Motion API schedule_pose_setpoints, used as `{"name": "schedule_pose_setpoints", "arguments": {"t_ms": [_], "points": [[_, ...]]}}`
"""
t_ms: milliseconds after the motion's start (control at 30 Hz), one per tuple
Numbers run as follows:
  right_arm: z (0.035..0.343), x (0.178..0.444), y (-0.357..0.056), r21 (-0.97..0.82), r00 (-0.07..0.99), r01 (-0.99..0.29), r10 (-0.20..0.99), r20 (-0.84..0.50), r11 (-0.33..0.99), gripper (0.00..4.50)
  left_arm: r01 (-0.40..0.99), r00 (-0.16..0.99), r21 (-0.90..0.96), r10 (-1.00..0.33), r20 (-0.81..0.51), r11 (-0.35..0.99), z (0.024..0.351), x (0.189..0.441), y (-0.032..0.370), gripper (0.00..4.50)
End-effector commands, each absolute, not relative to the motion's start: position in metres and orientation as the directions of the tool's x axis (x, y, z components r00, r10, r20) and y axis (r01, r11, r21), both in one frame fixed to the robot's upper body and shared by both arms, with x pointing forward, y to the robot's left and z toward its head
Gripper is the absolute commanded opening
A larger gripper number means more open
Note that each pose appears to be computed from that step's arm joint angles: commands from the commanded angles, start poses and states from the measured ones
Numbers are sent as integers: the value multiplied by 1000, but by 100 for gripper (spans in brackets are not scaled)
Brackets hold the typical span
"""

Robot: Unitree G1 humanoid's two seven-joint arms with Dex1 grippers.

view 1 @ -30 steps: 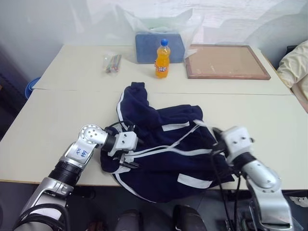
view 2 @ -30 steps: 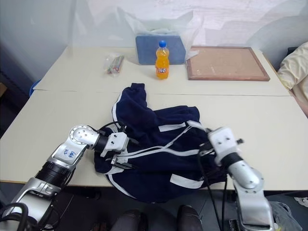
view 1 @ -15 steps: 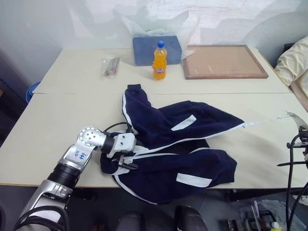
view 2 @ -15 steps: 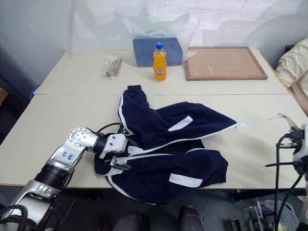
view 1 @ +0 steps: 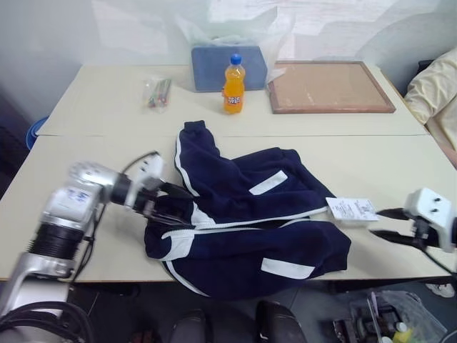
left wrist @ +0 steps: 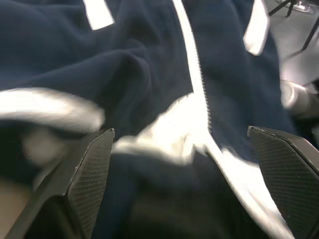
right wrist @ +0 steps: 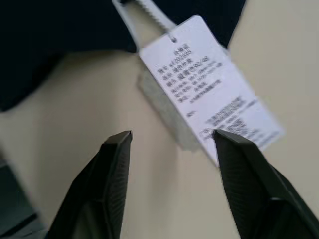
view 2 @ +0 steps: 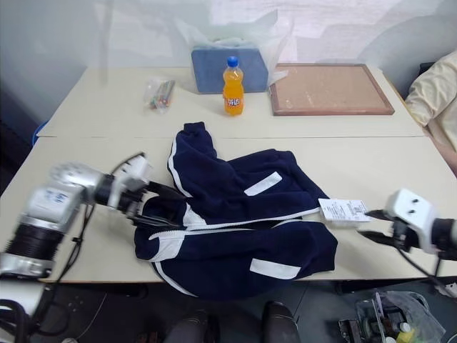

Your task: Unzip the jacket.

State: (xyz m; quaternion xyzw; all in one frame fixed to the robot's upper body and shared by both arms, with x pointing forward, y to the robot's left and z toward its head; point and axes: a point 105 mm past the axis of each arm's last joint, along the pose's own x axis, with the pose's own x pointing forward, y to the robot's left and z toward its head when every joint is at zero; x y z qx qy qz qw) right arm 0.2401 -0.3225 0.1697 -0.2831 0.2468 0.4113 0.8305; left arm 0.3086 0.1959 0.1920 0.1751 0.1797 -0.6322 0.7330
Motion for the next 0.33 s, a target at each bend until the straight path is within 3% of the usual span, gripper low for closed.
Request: {"name": "schedule_pose_setpoints", "arguments": {"t_ms": [33, 100, 333], "points": [[220, 234, -335, -216, 557, -812, 613, -560, 542, 401, 975, 224, 115, -833, -505, 192, 224, 308, 230, 450], [235, 234, -340, -192, 574, -800, 632, -520, 568, 443, 966, 259, 136, -807, -530, 221, 230, 307, 245, 450], [257, 238, -345, -129, 619, -768, 676, -400, 627, 443, 937, 348, 167, -777, -524, 307, 236, 300, 277, 450]]}}
